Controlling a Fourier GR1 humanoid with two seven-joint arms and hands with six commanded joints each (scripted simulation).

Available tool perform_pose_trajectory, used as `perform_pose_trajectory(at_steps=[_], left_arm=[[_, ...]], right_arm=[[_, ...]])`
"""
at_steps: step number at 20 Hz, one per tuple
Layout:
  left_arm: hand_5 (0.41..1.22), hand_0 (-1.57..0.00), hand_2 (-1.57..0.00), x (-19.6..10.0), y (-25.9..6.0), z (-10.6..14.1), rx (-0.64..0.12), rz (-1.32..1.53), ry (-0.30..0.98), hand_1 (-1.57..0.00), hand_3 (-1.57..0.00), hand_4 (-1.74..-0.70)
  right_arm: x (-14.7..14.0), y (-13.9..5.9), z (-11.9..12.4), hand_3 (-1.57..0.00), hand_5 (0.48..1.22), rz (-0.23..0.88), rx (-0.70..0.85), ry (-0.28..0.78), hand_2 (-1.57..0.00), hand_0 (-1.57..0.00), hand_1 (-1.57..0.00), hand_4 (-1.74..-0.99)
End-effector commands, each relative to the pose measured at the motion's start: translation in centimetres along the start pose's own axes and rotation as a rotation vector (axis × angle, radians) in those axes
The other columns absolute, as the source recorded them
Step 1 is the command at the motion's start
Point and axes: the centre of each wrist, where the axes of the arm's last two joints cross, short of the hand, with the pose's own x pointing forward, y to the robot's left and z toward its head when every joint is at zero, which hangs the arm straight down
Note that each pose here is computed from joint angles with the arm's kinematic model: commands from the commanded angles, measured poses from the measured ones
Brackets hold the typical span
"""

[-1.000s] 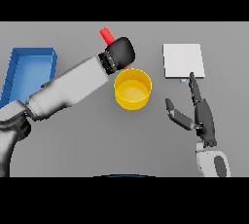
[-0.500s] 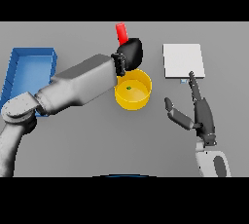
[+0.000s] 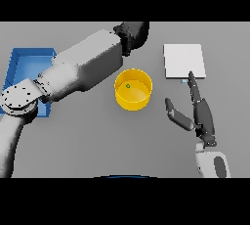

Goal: Pick up the red beaker and tilt it to pour out 1 green nut into yellow bowl. Pick up the yellow bowl and place it on the metallic measuring scale.

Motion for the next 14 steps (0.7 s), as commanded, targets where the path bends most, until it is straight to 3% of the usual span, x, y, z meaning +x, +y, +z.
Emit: perform_pose_trajectory(at_steps=[1,3,5,8,11,14], left_arm=[[1.221,-1.57,-1.57,-1.9,-0.3,0.6,-0.001,0.017,0.023,-1.57,-1.57,-1.73],[1.221,-1.57,-1.57,-5.7,-0.8,1.7,0.018,0.077,0.116,-1.57,-1.18,-1.73],[1.221,-1.57,-1.57,-9.7,-1.9,3.1,-0.005,0.197,0.249,-1.57,-1.32,-1.73],[1.221,-1.57,-1.57,-14.2,-4.9,5.7,0.022,0.539,0.404,-1.57,-1.44,-1.73],[1.221,-1.57,-1.57,-16.2,-9.9,8.4,0.053,0.977,0.602,-1.57,-1.42,-1.74],[1.221,-1.57,-1.57,-16.4,-15.8,11.4,0.080,1.294,0.767,-1.57,-1.43,-1.74]], right_arm=[[-0.2,0.0,-0.1,0.00,0.654,0.005,-0.001,0.005,0.00,0.00,0.00,-1.154],[-0.2,-0.1,0.0,0.00,0.660,0.014,-0.004,-0.014,0.00,0.00,0.00,-1.160],[-0.2,0.2,-0.1,0.00,0.661,0.018,0.001,-0.014,0.00,0.00,0.00,-1.161],[-0.1,0.1,-0.1,0.00,0.652,0.019,-0.001,-0.010,0.00,0.00,0.00,-1.152],[0.0,0.2,-0.6,0.00,0.633,0.066,-0.005,-0.012,0.00,0.00,0.00,-1.144],[-0.2,0.5,-0.6,0.00,0.623,-0.002,0.014,-0.032,0.00,0.00,0.00,-1.110]])
